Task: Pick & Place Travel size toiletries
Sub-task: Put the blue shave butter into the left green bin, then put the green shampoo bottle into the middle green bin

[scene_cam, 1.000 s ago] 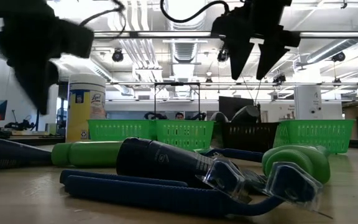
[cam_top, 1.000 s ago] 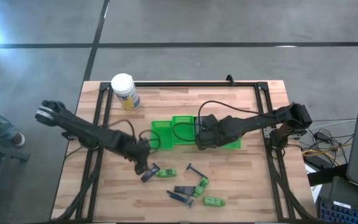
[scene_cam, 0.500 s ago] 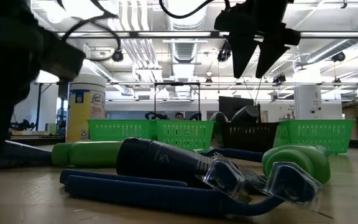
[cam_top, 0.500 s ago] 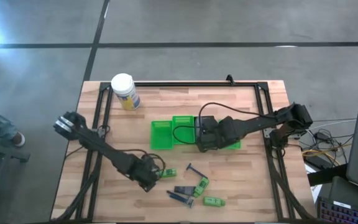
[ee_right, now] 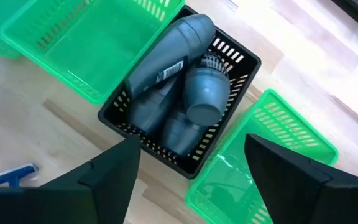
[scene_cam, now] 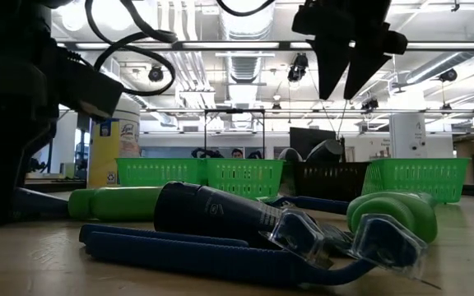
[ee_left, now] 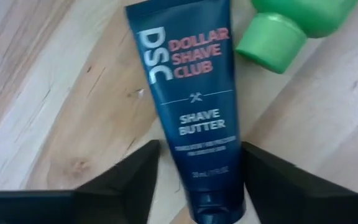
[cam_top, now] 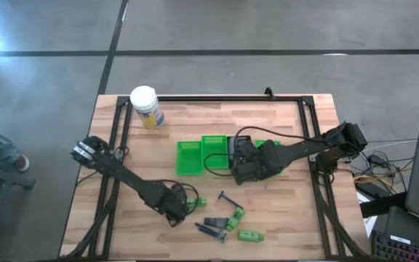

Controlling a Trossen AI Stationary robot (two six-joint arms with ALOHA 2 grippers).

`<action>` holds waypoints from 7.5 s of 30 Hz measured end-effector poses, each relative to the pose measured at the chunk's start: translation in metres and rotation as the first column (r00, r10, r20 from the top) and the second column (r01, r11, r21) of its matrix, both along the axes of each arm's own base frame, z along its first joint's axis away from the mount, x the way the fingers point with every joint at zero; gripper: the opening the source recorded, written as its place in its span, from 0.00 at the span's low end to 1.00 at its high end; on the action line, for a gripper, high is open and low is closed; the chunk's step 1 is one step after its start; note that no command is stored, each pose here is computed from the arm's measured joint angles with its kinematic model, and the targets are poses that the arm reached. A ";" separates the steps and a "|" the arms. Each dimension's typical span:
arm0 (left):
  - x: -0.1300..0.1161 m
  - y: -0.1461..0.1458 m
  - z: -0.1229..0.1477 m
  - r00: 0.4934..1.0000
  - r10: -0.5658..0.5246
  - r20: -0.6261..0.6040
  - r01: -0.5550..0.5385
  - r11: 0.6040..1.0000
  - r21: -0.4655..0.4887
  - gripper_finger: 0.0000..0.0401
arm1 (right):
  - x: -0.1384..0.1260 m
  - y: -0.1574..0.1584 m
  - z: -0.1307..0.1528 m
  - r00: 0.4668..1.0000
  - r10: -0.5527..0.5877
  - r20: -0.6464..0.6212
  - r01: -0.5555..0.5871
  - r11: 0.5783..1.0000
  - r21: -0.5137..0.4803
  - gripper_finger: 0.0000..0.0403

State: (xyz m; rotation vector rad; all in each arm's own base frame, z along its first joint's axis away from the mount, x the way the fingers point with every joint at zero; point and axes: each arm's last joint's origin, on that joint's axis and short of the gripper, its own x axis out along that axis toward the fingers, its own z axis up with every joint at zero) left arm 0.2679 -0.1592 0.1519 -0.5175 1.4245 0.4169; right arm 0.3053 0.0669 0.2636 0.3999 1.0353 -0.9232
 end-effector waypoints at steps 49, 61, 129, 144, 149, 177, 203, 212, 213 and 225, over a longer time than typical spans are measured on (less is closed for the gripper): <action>-0.016 0.109 0.106 0.817 -0.029 0.576 -0.034 0.995 0.098 0.59 | 0.023 0.063 -0.002 0.765 0.594 0.251 -0.636 0.759 0.140 0.70; -0.066 0.040 0.108 0.791 -0.365 0.492 0.278 0.929 0.243 0.59 | 0.060 0.118 -0.065 0.658 0.733 0.174 -0.753 0.634 0.177 0.60; -0.096 0.008 0.110 0.403 -0.908 0.116 0.580 0.352 0.734 0.58 | 0.126 0.082 -0.042 0.771 0.560 0.303 -0.634 0.721 0.280 0.09; -0.053 0.015 0.101 0.230 -0.973 -0.006 0.432 0.096 0.897 0.58 | 0.129 0.049 -0.007 0.703 0.568 0.428 -0.703 0.645 0.298 0.11; -0.044 0.017 0.100 0.199 -0.980 0.009 0.414 0.093 0.905 0.58 | 0.131 0.049 -0.001 0.696 0.564 0.445 -0.708 0.643 0.292 0.13; -0.024 0.016 0.091 0.176 -0.983 -0.040 0.404 0.035 0.914 0.30 | 0.131 0.050 0.005 0.679 0.572 0.460 -0.726 0.618 0.302 0.15; -0.036 0.031 0.081 0.428 -0.899 -0.094 0.448 0.121 0.886 0.30 | 0.105 0.040 0.030 0.801 0.520 0.295 -0.576 0.804 0.147 0.56; -0.040 0.046 0.080 0.715 -0.682 0.153 0.185 0.396 0.899 0.19 | 0.057 0.026 0.090 0.889 0.311 0.335 -0.284 0.950 -0.127 0.72; -0.039 0.049 0.080 0.741 -0.644 0.190 0.142 0.427 0.893 0.18 | 0.051 0.025 0.095 0.894 0.281 0.350 -0.243 0.958 -0.149 0.73; -0.020 0.089 0.061 0.869 -0.446 0.214 0.072 0.542 0.837 0.02 | 0.022 0.024 0.102 0.940 0.166 0.298 -0.137 0.984 -0.113 0.81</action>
